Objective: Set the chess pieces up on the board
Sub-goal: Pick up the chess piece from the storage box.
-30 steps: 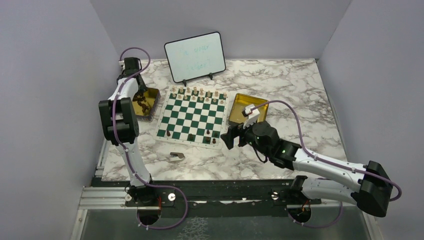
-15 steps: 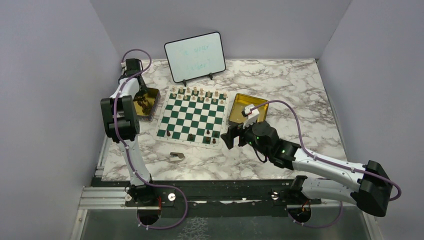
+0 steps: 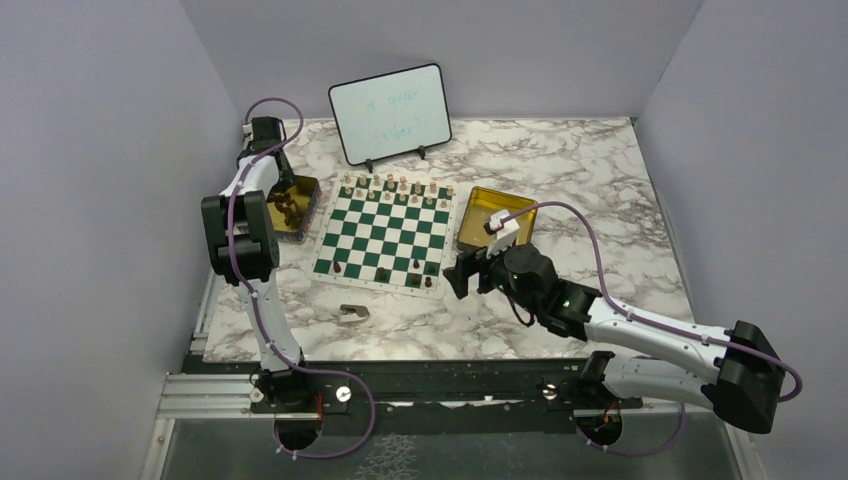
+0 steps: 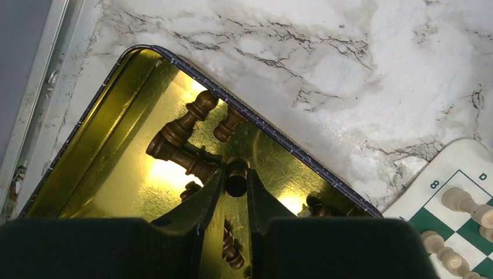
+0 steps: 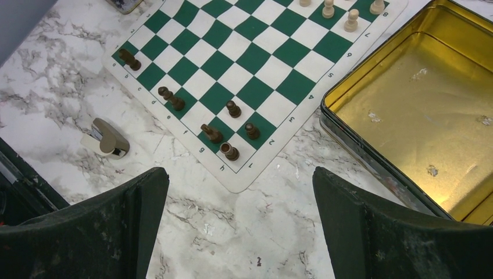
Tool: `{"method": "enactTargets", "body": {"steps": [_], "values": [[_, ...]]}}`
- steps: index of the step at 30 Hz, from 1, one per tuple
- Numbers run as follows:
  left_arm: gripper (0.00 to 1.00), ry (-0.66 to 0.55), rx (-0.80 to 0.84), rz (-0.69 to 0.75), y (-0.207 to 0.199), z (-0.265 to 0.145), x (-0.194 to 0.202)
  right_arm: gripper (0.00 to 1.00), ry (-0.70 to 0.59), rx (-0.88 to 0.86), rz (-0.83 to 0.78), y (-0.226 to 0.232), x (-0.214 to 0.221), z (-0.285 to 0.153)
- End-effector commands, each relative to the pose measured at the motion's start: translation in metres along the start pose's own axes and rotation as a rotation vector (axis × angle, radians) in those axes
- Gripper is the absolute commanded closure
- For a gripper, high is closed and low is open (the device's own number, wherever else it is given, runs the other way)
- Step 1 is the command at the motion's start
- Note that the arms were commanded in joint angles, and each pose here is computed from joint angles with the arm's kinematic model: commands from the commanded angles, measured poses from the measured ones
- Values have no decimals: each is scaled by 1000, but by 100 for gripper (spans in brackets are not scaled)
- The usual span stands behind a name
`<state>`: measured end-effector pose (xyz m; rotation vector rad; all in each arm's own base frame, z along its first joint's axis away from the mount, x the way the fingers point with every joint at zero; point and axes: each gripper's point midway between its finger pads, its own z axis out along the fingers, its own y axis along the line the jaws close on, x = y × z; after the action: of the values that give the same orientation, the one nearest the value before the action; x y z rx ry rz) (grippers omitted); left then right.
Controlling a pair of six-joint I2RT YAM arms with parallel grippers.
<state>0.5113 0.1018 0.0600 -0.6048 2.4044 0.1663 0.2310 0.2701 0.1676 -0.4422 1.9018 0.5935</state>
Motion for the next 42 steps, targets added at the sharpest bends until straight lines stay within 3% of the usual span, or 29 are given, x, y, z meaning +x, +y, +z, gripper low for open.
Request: {"method": "enactTargets", "body": {"steps": [1,18,42], "values": [[85,3,24,-7,-4,4,-6,0,-44,22,-2,-3,-11,-3],[85,-57,18,-85,4,-68,-28,0,-29,8,50,1,-11,-9],[85,40,163,-70,-11,-146,73,0,-16,51,103,-10,-7,-26]]}}
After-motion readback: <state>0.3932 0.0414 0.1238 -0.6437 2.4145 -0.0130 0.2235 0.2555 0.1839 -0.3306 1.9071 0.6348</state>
